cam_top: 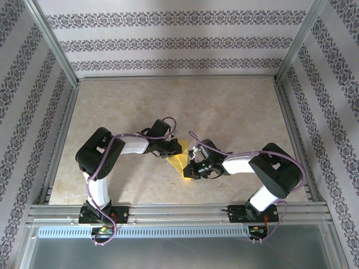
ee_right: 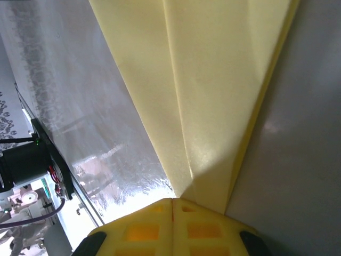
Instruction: Fold a paper plane with a square sheet of paper (fold left side to right side)
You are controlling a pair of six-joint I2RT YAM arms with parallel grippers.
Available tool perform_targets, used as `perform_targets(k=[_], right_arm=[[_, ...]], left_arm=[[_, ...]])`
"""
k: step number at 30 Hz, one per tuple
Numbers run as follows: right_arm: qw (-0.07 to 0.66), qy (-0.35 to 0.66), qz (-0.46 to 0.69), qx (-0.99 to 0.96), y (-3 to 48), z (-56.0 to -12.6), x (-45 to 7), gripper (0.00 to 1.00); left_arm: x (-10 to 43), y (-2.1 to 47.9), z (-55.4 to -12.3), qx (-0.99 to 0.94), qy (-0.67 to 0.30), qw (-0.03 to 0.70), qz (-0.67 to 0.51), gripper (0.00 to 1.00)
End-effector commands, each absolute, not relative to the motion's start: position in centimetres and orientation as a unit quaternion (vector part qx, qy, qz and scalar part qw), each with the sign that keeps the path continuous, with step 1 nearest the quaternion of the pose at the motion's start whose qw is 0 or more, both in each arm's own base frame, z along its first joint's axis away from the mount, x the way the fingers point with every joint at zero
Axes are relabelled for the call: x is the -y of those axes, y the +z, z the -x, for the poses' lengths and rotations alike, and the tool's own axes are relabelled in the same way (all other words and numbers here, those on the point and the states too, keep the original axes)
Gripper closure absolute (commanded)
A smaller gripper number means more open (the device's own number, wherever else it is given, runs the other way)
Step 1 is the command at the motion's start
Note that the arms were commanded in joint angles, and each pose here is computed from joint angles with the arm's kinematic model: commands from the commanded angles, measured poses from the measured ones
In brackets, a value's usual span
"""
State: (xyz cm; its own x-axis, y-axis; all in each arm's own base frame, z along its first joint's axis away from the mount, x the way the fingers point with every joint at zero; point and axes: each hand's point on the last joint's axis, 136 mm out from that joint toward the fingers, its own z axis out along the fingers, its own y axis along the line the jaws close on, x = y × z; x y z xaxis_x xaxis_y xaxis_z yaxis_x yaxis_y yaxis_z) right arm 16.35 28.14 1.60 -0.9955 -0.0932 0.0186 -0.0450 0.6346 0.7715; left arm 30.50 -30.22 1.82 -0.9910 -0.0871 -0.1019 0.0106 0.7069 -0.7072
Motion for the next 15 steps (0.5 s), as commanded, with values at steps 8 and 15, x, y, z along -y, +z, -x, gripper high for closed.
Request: perform_targets(k=[8, 15], right_arm=[[0.058, -0.415, -0.028, 0.908, 2.3, -13.3, -26.2, 1.0], [-0.024, -0.454, -0.021, 0.89, 6.7, -16.9, -26.4, 1.0]], left_arm=[[28.1, -1.2, -29.5, -0.938, -0.34, 0.041, 0.057, 0.91], [28.1, -1.0, -29.5, -0.936, -0.344, 0.045, 0.059, 0.91]])
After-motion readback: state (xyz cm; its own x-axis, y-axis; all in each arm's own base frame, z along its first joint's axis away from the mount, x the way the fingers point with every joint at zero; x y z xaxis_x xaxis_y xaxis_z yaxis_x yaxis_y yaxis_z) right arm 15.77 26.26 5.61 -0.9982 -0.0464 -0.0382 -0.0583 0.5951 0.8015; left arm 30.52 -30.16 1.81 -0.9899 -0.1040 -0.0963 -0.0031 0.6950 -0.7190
